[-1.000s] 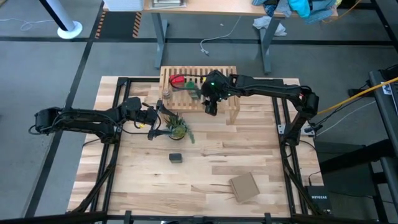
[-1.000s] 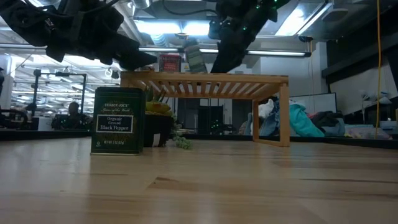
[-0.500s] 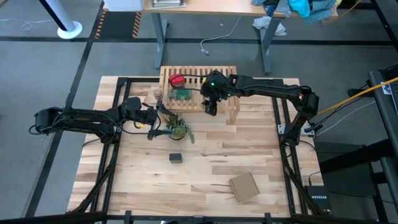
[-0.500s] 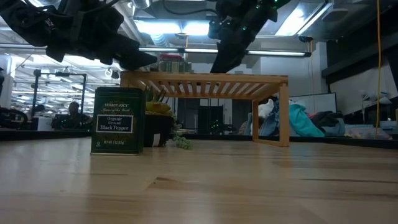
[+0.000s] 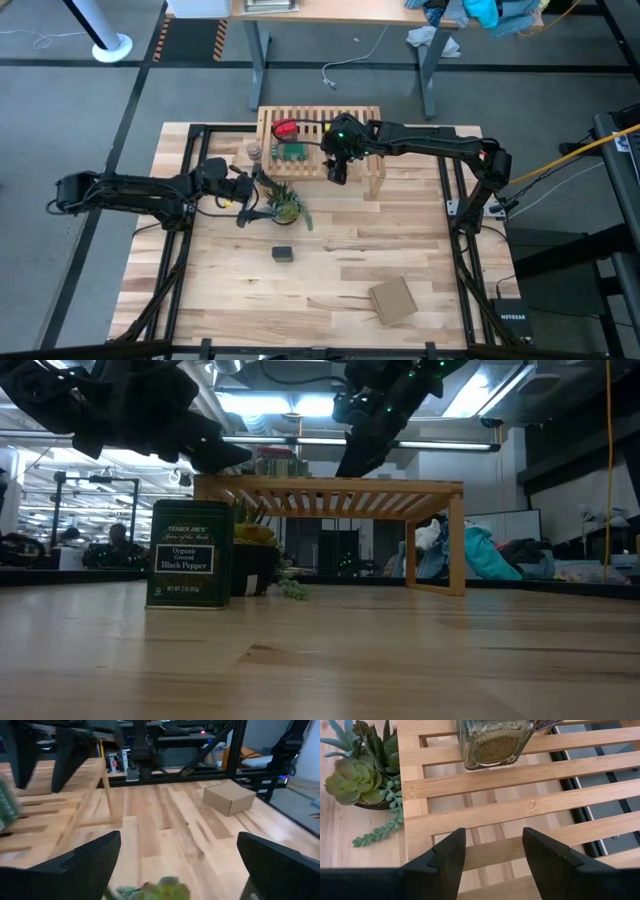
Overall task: Shelf spices
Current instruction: Put the green seasoning bottle on the shelf
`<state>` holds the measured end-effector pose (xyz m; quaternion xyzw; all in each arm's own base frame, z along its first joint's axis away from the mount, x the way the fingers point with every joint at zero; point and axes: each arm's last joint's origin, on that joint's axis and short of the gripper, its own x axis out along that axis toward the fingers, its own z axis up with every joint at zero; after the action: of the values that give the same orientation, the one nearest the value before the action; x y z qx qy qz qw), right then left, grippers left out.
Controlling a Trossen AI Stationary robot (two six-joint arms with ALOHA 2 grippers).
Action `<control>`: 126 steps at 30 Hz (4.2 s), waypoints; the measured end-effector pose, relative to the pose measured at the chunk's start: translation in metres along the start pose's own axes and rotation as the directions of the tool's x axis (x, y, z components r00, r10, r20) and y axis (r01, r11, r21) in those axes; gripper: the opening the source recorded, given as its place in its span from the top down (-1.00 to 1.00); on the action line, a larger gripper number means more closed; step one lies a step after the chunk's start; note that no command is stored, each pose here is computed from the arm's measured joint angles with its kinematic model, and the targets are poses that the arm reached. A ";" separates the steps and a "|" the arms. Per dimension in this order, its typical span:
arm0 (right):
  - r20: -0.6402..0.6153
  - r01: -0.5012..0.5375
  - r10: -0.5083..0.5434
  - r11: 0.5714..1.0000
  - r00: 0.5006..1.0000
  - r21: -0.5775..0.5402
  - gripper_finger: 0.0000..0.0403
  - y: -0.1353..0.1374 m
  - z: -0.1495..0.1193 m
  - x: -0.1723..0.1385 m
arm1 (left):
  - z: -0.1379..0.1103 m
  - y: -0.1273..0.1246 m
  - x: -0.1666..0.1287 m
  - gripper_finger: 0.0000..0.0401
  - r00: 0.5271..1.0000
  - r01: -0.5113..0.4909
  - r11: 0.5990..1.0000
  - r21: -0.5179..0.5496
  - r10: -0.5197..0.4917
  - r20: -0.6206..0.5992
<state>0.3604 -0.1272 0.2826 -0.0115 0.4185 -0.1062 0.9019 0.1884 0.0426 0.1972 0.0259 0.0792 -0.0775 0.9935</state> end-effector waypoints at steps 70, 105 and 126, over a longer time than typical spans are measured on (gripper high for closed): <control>0.020 -0.014 0.014 1.000 1.000 -0.026 0.00 0.000 0.002 -0.002 | 0.002 0.012 -0.081 -0.96 0.765 -0.616 0.780 0.111 0.626 -0.152; 0.020 -0.014 0.015 1.000 1.000 -0.028 0.00 0.000 0.002 -0.002 | 0.001 0.012 -0.082 0.03 0.756 -0.622 0.772 0.133 0.636 -0.156; 0.020 -0.014 0.015 0.999 1.000 -0.029 0.00 0.000 0.002 -0.002 | 0.009 0.015 -0.083 0.99 0.700 -0.679 0.695 0.236 0.710 -0.079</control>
<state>0.3611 -0.1266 0.2855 -0.0225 0.4110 -0.0937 0.9065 0.1112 0.0694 0.2206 0.1541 0.1369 0.2999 0.9314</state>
